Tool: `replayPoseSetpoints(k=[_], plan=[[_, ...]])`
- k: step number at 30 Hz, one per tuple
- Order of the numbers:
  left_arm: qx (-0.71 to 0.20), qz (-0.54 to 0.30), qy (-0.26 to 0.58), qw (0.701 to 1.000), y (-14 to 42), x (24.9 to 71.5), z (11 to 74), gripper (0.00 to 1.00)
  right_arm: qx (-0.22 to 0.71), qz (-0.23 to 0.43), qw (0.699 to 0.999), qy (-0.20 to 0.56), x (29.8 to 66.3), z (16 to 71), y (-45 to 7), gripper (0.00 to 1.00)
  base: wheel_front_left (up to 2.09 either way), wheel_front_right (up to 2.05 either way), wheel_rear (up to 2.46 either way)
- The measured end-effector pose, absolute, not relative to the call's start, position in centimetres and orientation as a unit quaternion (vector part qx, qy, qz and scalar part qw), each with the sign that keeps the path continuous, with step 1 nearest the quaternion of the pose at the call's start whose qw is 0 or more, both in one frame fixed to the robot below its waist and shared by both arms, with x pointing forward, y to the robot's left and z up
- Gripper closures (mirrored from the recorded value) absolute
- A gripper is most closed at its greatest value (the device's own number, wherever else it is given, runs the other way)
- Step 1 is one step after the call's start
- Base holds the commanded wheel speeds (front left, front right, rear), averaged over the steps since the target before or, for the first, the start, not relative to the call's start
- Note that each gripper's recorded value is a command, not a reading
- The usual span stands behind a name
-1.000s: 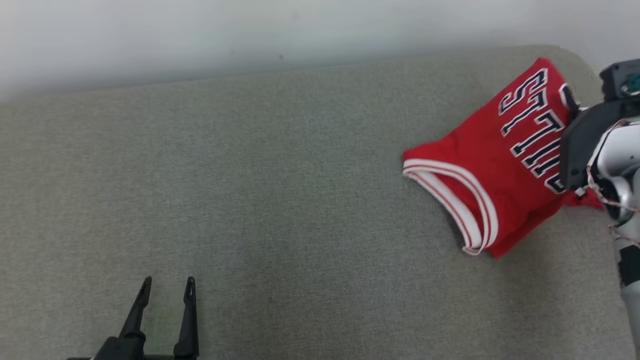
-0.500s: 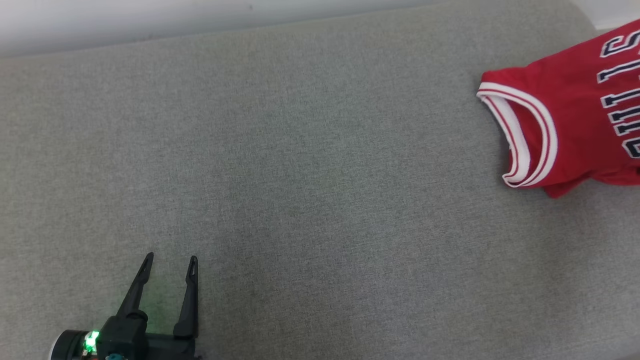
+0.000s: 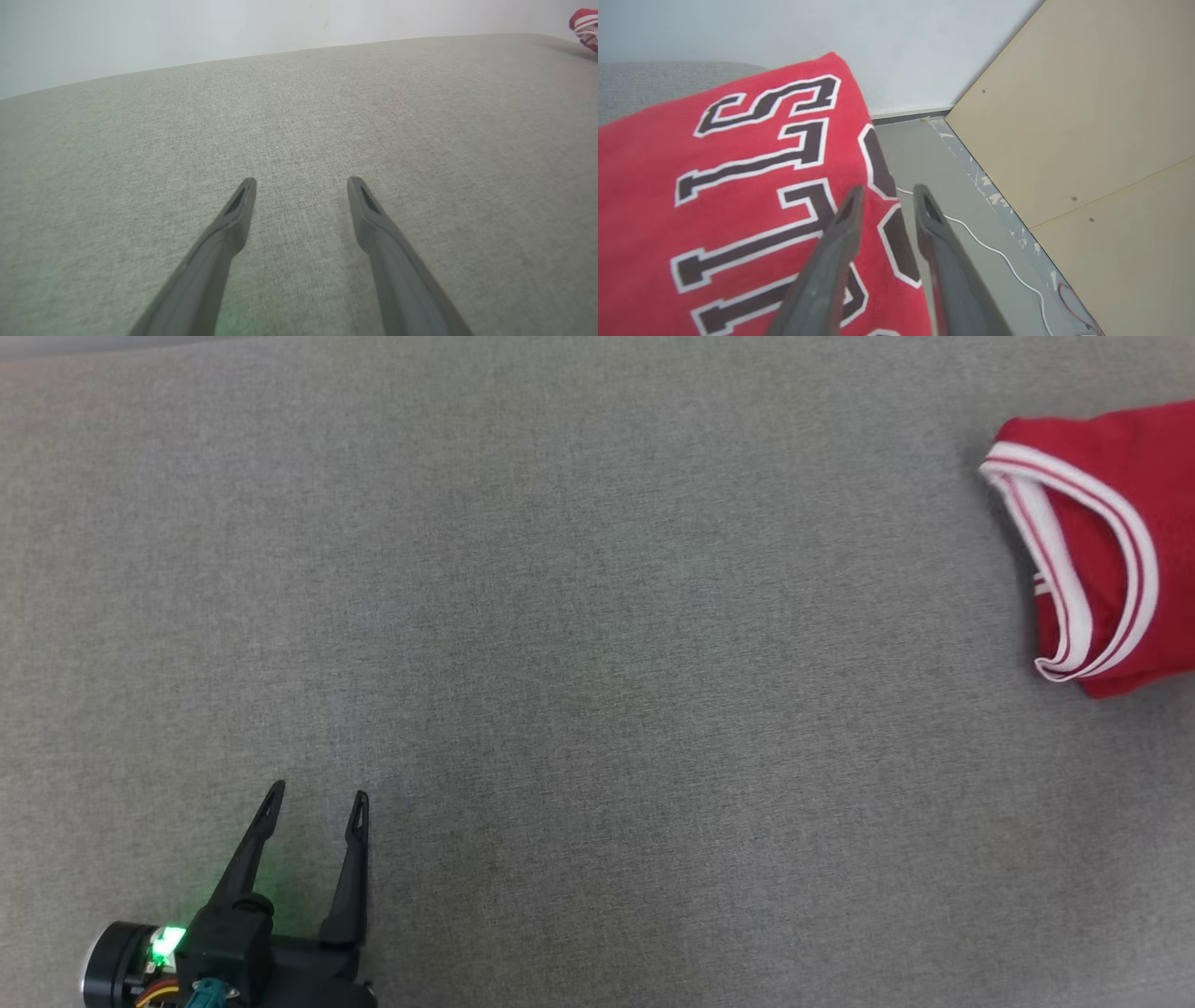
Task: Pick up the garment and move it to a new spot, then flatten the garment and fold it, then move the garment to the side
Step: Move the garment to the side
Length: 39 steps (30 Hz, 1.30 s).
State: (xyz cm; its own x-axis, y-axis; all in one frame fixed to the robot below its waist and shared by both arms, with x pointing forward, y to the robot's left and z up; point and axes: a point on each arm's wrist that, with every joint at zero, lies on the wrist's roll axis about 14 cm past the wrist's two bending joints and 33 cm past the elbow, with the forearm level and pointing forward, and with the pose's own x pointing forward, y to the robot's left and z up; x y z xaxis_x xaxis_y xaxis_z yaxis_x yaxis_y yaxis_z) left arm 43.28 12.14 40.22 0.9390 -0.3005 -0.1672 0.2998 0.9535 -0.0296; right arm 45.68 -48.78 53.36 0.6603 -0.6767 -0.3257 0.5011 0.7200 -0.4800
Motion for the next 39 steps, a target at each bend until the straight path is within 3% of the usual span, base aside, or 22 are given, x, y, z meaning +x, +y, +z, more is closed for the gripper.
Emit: replayPoseSetpoints(k=[14,19,27,39], plan=[[-0.004,-0.133,0.035,0.991,12.2,43.4,43.9,0.00,-0.176,-0.266,0.939,0.129,47.4,54.7,-44.7,0.00,0.00,0.00,0.00],[-0.033,-0.100,0.013,0.994,13.4,42.6,46.0,0.00,-0.176,-0.208,0.960,0.057,47.0,55.5,-40.4,0.00,0.00,0.00,0.00],[-0.069,-0.044,-0.012,0.997,16.2,40.2,48.3,0.00,-0.152,-0.095,0.984,0.007,42.4,53.0,-31.0,0.00,0.00,0.00,0.00],[-0.083,0.002,-0.008,0.997,18.6,36.8,48.3,0.00,-0.064,-0.055,0.996,-0.019,37.3,51.9,-24.9,0.00,0.00,0.00,0.00]])
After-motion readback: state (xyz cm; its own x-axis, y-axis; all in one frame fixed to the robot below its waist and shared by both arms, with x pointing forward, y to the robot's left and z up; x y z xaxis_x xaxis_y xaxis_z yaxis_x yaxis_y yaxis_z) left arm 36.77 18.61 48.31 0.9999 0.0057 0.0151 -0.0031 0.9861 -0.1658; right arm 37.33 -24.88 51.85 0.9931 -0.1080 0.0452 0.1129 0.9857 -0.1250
